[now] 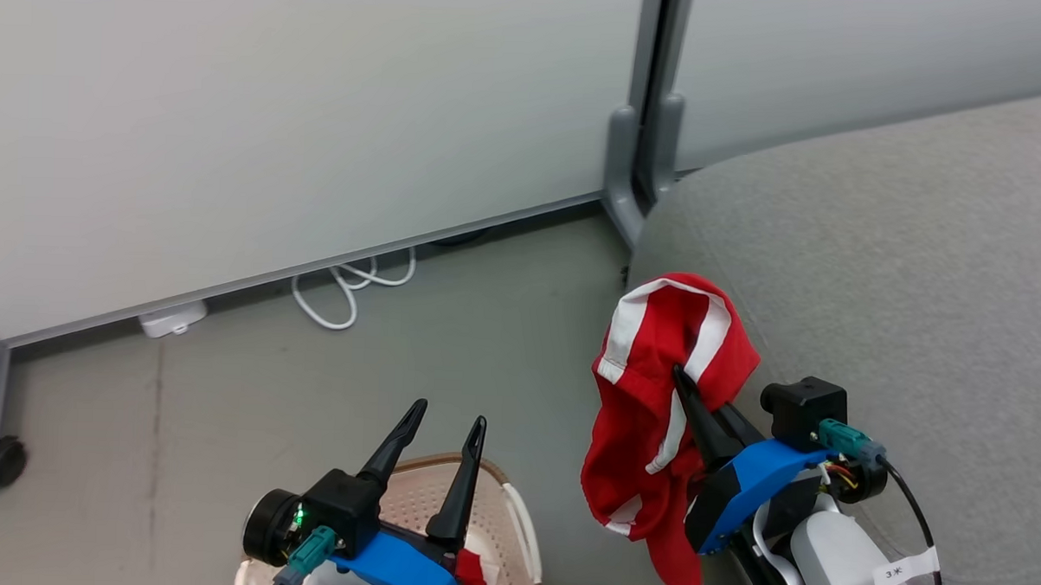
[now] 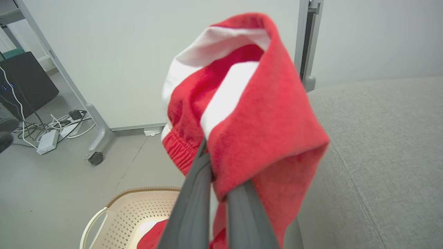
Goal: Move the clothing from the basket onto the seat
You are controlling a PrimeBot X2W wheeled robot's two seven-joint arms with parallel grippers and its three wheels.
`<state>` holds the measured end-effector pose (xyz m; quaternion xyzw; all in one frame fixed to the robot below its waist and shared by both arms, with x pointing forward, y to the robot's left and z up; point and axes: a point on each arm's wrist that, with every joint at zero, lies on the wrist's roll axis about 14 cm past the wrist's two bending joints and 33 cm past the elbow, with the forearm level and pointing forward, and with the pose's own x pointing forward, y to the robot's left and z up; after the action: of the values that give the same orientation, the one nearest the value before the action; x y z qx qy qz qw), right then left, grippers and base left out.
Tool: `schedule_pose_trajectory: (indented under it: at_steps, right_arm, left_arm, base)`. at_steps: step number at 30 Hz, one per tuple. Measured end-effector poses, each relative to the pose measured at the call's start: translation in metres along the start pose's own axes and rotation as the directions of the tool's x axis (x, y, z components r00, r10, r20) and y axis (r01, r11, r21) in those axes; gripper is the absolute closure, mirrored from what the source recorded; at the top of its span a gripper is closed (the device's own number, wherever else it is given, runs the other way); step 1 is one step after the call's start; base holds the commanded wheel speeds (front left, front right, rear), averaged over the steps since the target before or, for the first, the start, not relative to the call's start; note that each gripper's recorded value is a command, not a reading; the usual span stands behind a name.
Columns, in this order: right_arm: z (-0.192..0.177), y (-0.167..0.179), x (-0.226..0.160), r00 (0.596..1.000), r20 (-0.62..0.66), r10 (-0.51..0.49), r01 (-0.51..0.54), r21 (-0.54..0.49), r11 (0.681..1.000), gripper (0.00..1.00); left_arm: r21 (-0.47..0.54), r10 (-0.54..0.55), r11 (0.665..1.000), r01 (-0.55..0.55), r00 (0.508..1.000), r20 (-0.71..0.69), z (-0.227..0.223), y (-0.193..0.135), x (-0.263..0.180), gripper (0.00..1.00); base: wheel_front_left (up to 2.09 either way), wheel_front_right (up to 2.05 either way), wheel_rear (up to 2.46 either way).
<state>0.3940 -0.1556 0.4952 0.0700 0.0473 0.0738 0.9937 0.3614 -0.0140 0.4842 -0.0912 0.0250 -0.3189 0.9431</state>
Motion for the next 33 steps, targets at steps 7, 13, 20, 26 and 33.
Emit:
schedule_pose_trajectory:
  at_steps: [7,13,20,26,33]
  right_arm:
    - [0.001,-0.033,-0.020,0.995,0.007,-0.100,0.100,0.010,0.995,1.00]
    - [0.000,-0.059,-0.039,0.983,0.011,-0.186,0.186,0.018,0.982,1.00]
    - [0.000,-0.079,-0.053,0.968,0.014,-0.250,0.250,0.023,0.968,1.00]
    - [-0.002,-0.082,-0.054,0.965,0.013,-0.261,0.260,0.026,0.965,1.00]
    - [0.019,-0.093,-0.040,0.962,0.043,-0.271,0.271,-0.002,0.963,1.00]
  left_arm:
    - [-0.002,-0.100,0.995,0.100,0.995,-0.021,-0.007,-0.026,0.019,0.00]
    - [-0.012,-0.181,0.983,0.181,0.983,-0.036,-0.013,-0.049,0.034,0.00]
    - [-0.018,-0.244,0.970,0.243,0.969,-0.048,-0.018,-0.066,0.046,0.00]
    - [-0.016,-0.254,0.967,0.253,0.966,-0.054,-0.021,-0.067,0.047,0.00]
    - [-0.007,-0.246,0.969,0.246,0.968,-0.054,-0.021,-0.059,0.051,0.00]
  base:
    - [0.00,0.00,0.00]
    - [0.00,0.00,0.00]
    - [0.00,0.00,0.00]
    - [0.00,0.00,0.00]
    - [0.00,0.00,0.00]
